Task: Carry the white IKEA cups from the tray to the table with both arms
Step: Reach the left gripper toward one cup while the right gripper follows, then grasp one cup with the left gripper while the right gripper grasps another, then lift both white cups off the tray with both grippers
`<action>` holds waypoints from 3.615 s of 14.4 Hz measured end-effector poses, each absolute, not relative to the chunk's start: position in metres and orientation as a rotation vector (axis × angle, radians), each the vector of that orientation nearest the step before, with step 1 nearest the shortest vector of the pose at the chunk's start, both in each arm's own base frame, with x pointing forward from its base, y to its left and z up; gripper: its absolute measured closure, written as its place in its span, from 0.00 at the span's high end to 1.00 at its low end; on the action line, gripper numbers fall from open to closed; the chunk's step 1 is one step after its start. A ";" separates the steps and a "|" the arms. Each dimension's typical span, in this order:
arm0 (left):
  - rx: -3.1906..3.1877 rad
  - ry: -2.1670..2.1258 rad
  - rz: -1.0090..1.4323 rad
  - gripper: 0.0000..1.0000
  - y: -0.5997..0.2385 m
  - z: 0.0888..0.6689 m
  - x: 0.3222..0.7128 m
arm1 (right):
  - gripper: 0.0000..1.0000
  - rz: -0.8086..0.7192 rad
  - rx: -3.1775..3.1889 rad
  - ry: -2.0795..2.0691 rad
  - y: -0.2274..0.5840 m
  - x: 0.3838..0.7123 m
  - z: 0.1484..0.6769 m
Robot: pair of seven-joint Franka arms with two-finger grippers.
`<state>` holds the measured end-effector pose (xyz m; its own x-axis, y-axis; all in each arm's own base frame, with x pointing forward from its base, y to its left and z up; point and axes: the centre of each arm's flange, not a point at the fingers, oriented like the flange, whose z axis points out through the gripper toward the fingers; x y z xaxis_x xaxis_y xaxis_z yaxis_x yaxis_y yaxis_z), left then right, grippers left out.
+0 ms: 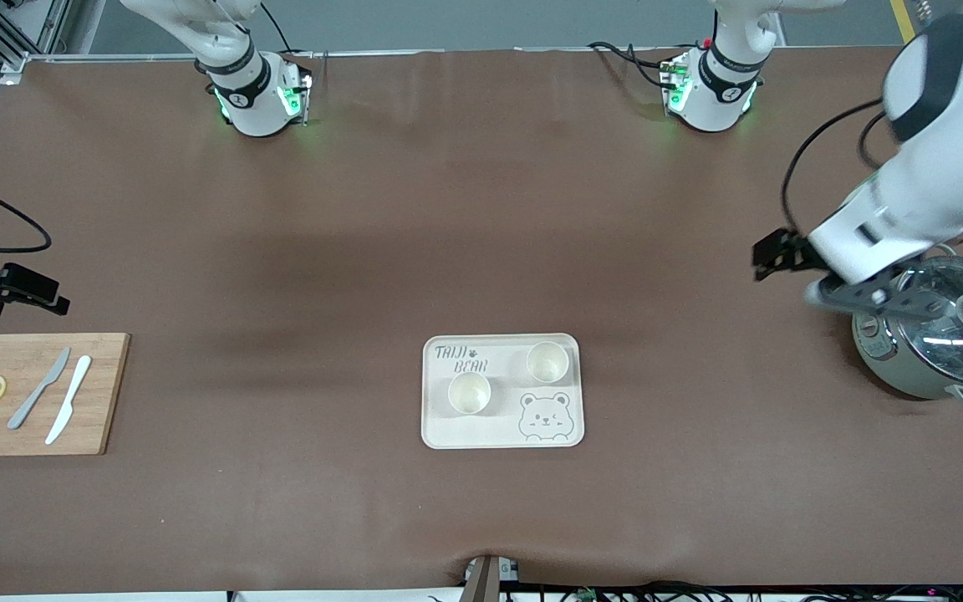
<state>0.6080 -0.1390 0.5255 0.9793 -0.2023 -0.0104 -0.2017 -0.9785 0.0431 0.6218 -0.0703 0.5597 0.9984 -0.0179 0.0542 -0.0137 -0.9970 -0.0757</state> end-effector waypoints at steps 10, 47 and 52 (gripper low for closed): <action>3.077 -0.063 -0.025 1.00 -0.280 0.400 0.648 | 1.00 -0.140 -3.035 0.159 0.044 0.630 0.564; 3.083 0.046 0.186 0.41 -0.372 0.236 0.592 | 1.00 -0.288 -2.908 0.488 0.393 0.634 0.296; 3.073 0.058 0.205 0.04 -0.371 0.241 0.596 | 1.00 -0.300 -2.903 0.474 0.402 0.638 0.286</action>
